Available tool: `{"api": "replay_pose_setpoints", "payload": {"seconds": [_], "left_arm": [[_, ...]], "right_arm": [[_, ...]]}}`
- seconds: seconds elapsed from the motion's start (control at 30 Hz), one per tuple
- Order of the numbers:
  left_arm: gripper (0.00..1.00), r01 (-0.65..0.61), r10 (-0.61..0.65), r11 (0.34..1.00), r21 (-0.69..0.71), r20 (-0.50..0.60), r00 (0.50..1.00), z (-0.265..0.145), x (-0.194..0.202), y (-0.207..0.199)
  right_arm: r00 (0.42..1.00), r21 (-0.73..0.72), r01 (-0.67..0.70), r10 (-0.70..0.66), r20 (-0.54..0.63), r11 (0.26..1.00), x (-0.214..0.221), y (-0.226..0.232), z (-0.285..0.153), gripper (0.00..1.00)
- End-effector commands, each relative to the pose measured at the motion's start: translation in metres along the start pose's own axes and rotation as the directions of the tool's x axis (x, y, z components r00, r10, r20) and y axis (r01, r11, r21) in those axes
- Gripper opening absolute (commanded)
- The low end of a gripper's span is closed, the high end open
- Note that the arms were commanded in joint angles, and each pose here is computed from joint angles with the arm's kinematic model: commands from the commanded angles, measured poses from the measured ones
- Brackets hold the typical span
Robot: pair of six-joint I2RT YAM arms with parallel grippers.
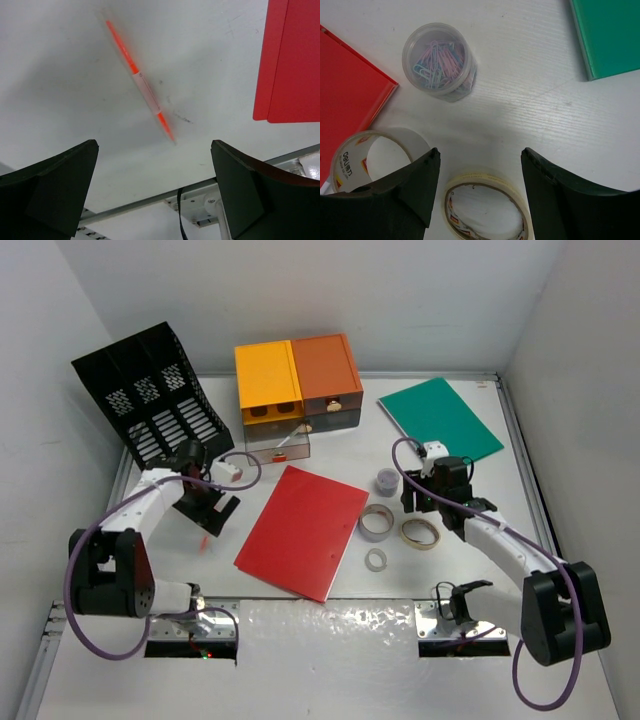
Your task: Organize the desk
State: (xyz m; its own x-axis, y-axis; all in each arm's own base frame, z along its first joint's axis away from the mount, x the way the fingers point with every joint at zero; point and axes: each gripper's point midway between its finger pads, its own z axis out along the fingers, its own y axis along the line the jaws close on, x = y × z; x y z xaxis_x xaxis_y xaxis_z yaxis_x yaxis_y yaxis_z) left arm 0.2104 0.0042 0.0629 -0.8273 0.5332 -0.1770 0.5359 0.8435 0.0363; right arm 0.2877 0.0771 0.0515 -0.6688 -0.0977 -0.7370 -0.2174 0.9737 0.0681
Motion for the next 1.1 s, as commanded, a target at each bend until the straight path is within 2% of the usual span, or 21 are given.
{"api": "replay_pose_setpoints", "payload": {"seconds": [0.0, 0.23, 0.37, 0.4, 0.5, 0.53, 0.57, 0.6, 0.67, 0.7, 0.8, 0.93, 0.97, 1.03, 1.07], "left_arm": [[0.95, 0.014, -0.015, 1.000, 0.011, 0.079, 0.997, 0.012, -0.016, 0.001], [0.94, 0.057, -0.057, 0.998, -0.015, 0.019, 0.998, 0.053, -0.003, 0.006], [0.84, 0.080, -0.080, 0.997, -0.023, -0.021, 0.997, 0.074, 0.002, 0.009], [0.73, 0.087, -0.088, 0.996, -0.028, -0.030, 0.996, 0.080, 0.002, 0.010], [0.54, 0.090, -0.090, 0.996, 0.007, -0.057, 0.994, 0.086, 0.009, 0.003], [0.40, 0.090, -0.089, 0.996, 0.022, -0.062, 0.994, 0.087, 0.011, 0.000], [0.35, 0.089, -0.086, 0.995, 0.038, -0.066, 0.994, 0.087, 0.014, -0.004], [0.19, 0.082, -0.080, 0.996, 0.036, -0.060, 0.995, 0.084, 0.015, -0.005], [0.04, 0.079, -0.077, 0.996, 0.032, -0.072, 0.994, 0.082, 0.023, -0.008], [0.00, 0.079, -0.078, 0.997, 0.023, -0.058, 0.995, 0.076, 0.023, -0.008], [0.00, 0.078, -0.078, 0.997, -0.003, -0.028, 0.997, 0.066, 0.025, -0.007], [0.00, 0.103, -0.098, 0.991, -0.089, 0.053, 0.994, 0.031, 0.006, 0.012], [0.00, 0.113, -0.097, 0.986, -0.124, 0.122, 0.988, 0.011, -0.010, 0.020], [0.00, 0.135, -0.103, 0.970, -0.201, 0.164, 0.981, -0.012, -0.018, 0.035], [0.00, 0.144, -0.092, 0.962, -0.231, 0.220, 0.971, -0.034, -0.030, 0.042]], "right_arm": [[0.998, -0.018, 0.000, 0.001, 0.057, 1.000, -0.011, 0.004, -0.002, 0.64], [0.998, -0.033, -0.001, 0.003, 0.056, 0.999, -0.011, 0.007, -0.002, 0.65], [0.998, -0.023, -0.002, 0.004, 0.060, 1.000, -0.012, 0.005, -0.003, 0.65], [0.998, -0.024, -0.001, 0.003, 0.058, 1.000, -0.011, 0.006, -0.003, 0.65], [0.998, -0.027, 0.001, 0.001, 0.060, 1.000, -0.011, 0.006, -0.003, 0.64], [0.998, -0.027, -0.001, 0.003, 0.058, 1.000, -0.011, 0.006, -0.003, 0.64], [0.998, -0.026, -0.002, 0.004, 0.060, 1.000, -0.011, 0.006, -0.003, 0.64], [0.998, -0.026, -0.002, 0.003, 0.061, 1.000, -0.011, 0.006, -0.003, 0.64], [0.998, -0.028, -0.003, 0.005, 0.060, 1.000, -0.011, 0.006, -0.002, 0.64], [0.998, -0.030, -0.004, 0.006, 0.058, 1.000, -0.010, 0.007, -0.002, 0.64], [0.998, -0.033, -0.006, 0.007, 0.055, 0.999, -0.010, 0.007, -0.002, 0.64], [0.998, -0.046, -0.009, 0.012, 0.053, 0.999, -0.010, 0.010, -0.002, 0.64], [0.998, -0.047, -0.010, 0.013, 0.053, 0.999, -0.010, 0.010, -0.002, 0.65], [0.998, -0.051, -0.010, 0.013, 0.058, 0.999, -0.012, 0.010, -0.002, 0.64], [0.998, -0.052, -0.009, 0.012, 0.056, 0.999, -0.012, 0.011, -0.002, 0.64]]}}
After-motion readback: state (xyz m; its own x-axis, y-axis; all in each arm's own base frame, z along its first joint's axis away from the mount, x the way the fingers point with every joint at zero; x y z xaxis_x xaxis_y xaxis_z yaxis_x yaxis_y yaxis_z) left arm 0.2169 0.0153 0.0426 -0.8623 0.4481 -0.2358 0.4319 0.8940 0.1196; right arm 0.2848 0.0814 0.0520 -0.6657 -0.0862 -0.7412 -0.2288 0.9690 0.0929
